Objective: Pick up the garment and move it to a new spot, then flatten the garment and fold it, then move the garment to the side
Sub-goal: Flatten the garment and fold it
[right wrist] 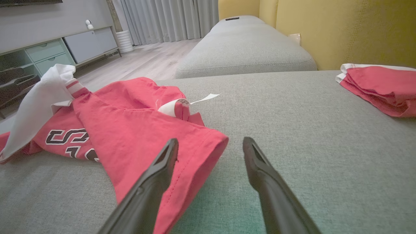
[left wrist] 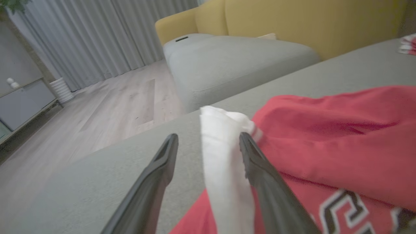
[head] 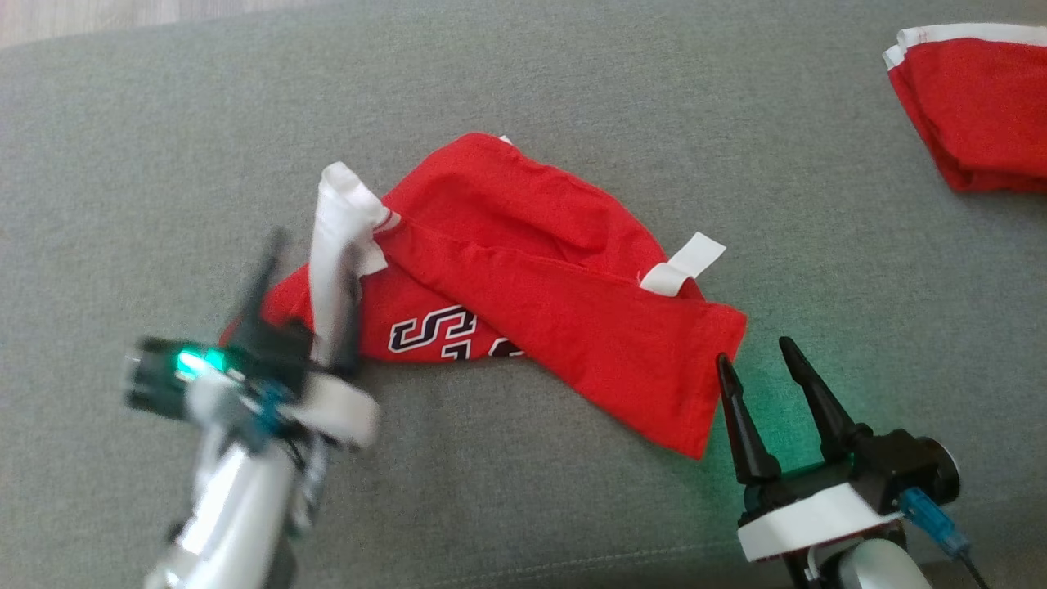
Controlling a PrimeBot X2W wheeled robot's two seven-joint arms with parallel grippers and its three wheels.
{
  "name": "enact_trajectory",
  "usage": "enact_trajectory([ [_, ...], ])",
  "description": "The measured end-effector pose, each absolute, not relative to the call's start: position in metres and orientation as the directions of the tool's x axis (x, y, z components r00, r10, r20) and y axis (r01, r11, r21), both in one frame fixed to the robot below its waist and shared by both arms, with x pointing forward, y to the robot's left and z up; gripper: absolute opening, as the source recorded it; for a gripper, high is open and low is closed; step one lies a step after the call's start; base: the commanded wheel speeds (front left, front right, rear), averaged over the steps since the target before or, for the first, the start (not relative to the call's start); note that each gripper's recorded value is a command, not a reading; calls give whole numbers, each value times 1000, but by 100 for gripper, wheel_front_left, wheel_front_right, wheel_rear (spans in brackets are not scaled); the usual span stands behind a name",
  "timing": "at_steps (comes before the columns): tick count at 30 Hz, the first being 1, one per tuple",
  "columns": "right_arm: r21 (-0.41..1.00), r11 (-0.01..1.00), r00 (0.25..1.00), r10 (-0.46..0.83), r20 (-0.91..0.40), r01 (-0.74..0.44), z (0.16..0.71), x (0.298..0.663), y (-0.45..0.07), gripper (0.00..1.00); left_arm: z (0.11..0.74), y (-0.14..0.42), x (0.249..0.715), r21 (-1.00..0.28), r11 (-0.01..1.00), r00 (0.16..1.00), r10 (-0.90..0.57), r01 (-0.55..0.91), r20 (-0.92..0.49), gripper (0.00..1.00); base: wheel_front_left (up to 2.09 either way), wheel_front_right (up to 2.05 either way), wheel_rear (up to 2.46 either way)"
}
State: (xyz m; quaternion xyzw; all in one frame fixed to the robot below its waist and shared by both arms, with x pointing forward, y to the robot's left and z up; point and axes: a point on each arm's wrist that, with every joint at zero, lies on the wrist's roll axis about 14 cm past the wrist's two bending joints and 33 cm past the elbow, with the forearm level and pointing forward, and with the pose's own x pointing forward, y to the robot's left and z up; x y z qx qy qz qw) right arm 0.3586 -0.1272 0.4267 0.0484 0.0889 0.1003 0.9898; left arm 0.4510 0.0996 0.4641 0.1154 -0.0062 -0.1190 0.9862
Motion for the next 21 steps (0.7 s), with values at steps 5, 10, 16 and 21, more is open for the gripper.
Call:
enact_trajectory([
  [5, 115, 976, 963, 206, -174, -187, 424, 360, -128, 100, 451, 52, 412, 252, 879, 913, -406, 405, -49, 100, 0, 0, 0],
  [10, 116, 973, 962, 216, -168, -198, 424, 368, -125, 100, 432, 47, 411, 258, 856, 894, -434, 448, -111, 100, 0, 0, 0],
  [16, 114, 973, 963, 217, -157, -201, 427, 373, -124, 100, 427, 64, 447, 338, 841, 906, -402, 423, -134, 100, 0, 0, 0],
  [21, 110, 977, 967, 199, -161, -183, 426, 371, -130, 100, 410, 73, 453, 356, 830, 903, -385, 429, -191, 100, 0, 0, 0],
])
